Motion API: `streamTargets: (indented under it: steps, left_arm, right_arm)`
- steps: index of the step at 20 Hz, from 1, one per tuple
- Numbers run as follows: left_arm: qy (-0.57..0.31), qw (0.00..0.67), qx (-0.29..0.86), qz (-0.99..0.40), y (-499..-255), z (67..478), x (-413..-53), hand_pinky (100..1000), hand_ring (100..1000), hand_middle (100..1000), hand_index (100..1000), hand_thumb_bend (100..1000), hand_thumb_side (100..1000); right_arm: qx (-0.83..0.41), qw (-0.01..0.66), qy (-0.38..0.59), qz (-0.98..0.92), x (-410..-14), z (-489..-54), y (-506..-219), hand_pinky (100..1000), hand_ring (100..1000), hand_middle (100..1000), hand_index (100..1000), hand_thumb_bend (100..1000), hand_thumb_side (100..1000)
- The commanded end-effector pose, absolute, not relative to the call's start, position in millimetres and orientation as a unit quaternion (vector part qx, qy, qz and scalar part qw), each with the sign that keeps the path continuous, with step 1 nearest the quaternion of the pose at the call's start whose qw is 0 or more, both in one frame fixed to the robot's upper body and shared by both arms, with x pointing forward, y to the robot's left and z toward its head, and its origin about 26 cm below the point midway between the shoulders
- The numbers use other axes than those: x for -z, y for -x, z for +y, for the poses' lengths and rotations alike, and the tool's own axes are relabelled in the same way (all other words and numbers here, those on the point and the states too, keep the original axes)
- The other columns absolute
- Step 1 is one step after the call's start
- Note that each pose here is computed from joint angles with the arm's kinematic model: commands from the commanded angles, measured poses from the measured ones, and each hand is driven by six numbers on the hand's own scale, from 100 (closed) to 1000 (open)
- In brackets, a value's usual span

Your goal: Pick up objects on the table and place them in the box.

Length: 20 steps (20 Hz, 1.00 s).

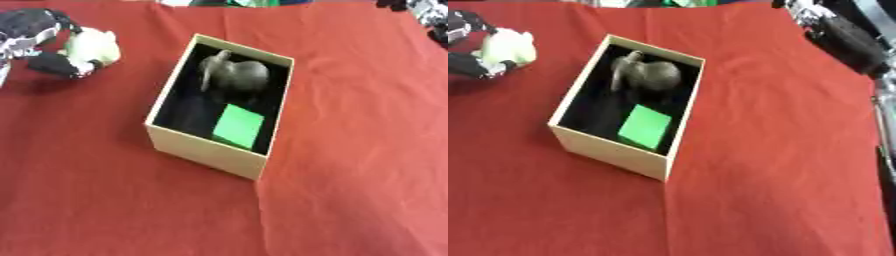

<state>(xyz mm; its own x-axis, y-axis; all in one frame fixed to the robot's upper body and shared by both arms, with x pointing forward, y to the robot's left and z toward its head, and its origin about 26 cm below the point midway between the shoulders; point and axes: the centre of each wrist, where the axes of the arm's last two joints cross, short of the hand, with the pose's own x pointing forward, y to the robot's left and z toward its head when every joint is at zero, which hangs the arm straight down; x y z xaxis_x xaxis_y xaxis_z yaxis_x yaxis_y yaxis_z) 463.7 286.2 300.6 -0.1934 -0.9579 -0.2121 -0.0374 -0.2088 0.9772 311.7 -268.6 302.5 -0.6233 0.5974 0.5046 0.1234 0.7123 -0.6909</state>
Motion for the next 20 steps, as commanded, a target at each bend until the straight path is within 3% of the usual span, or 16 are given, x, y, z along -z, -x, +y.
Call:
streamTargets:
  steps: [1,6,8,11,20]
  left_arm:
    - [-0.518,0.384,0.583,-0.494,-462.8,290.3,-311.6,643,863,834,886,398,778]
    - [-0.526,0.391,0.576,-0.488,-465.0,293.4,-307.5,580,826,796,859,362,769]
    - [-0.53,0.392,0.573,-0.486,-465.5,294.1,-306.6,527,786,756,820,293,706]
    - [-0.536,0.392,0.572,-0.48,-466.5,295.7,-304.2,498,761,744,808,292,673]
    - [-0.543,0.4,0.56,-0.481,-469.3,300.6,-298.1,375,642,653,730,144,503]
  right_arm:
    - [-0.311,0.361,0.217,-0.852,-312.1,-269.7,-306.3,818,783,610,1000,100,815]
    - [-0.309,0.362,0.216,-0.853,-311.9,-269.6,-306.3,818,784,609,1000,100,818]
    - [-0.309,0.362,0.215,-0.853,-311.7,-269.6,-306.4,817,784,609,1000,100,820]
    - [-0.308,0.361,0.212,-0.854,-311.9,-269.1,-306.5,818,784,609,1000,100,819]
    - [-0.308,0.359,0.205,-0.857,-311.9,-268.7,-306.6,819,786,610,1000,100,816]
